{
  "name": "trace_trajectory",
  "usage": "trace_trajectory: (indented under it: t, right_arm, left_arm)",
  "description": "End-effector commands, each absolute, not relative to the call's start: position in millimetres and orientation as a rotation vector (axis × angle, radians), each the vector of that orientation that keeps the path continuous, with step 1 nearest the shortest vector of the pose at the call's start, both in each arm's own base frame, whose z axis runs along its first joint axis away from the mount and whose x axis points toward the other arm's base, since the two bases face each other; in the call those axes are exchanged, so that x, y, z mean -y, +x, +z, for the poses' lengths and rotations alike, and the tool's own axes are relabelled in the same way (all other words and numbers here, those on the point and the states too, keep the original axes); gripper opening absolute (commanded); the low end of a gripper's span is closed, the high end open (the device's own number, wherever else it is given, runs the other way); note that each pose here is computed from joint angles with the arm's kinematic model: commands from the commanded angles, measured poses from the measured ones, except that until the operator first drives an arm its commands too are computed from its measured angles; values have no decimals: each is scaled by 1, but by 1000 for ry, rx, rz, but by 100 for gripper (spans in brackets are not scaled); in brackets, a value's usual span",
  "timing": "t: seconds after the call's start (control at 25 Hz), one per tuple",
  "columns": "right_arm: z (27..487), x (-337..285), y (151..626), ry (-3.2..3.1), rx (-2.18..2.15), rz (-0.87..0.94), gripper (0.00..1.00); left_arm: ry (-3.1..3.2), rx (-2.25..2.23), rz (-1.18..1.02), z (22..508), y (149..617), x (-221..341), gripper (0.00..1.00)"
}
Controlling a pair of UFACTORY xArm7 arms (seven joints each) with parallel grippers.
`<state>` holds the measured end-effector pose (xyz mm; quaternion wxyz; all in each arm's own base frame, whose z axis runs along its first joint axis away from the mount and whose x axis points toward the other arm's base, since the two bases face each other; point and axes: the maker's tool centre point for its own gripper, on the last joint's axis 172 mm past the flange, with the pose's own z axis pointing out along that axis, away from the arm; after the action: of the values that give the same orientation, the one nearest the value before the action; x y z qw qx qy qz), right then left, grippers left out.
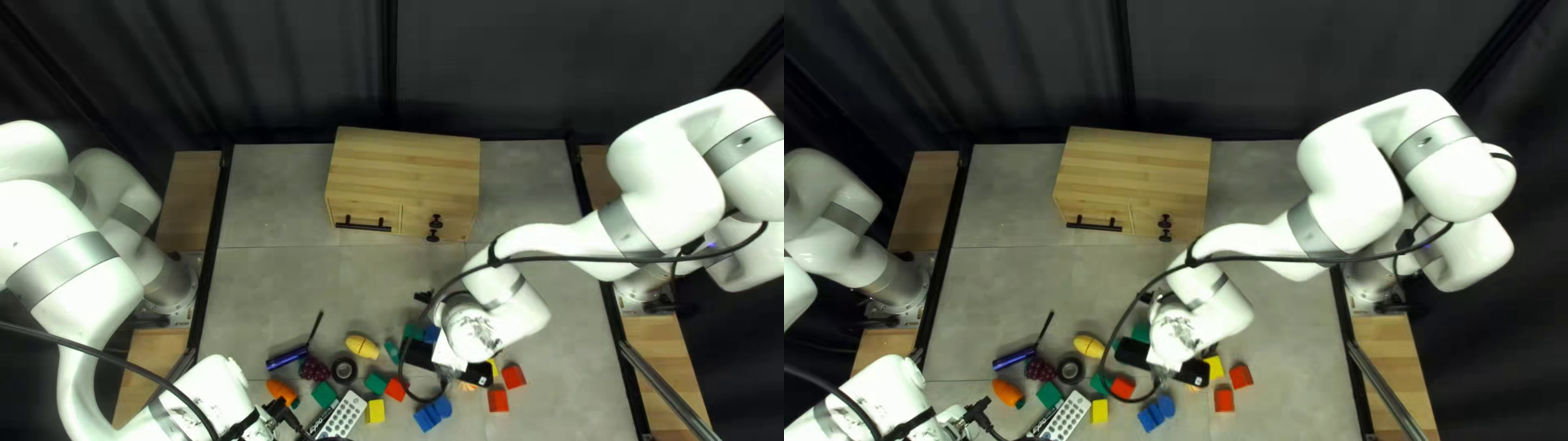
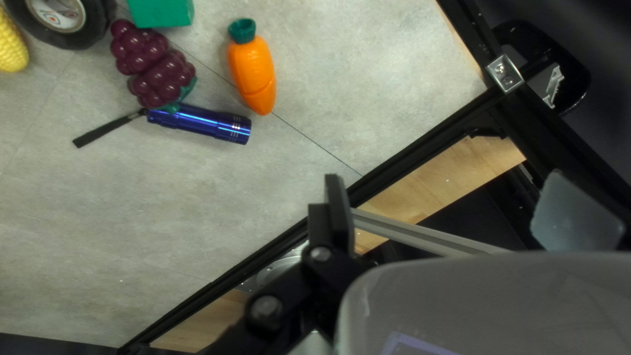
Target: Open drawers and place objects into drawer and close
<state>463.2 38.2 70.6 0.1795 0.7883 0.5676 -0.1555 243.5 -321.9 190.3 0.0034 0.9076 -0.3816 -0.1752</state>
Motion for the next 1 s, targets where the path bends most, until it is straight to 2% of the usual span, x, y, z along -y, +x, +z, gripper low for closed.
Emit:
trace_trajectory:
  t: [0.04, 0.44, 0.64, 0.92, 1.0]
  right_arm:
    - [71, -22, 472, 2209, -1607, -468, 100]
    - [73, 8, 470, 2062, -1683, -561, 100]
    - [87, -16, 476, 2029, -1709, -586, 100]
    - [87, -16, 476, 2029, -1709, -586, 100]
    - [84, -35, 468, 1999, -1733, -591, 100]
  left_arm:
    - [2845, 1196, -549, 190, 243, 322, 100]
    - [2845, 1196, -549, 190, 243, 322, 100]
    - [2845, 1196, -549, 190, 243, 322, 100]
    - [2845, 1196, -549, 190, 243, 322, 100]
    - [2845, 1196, -549, 190, 243, 322, 100]
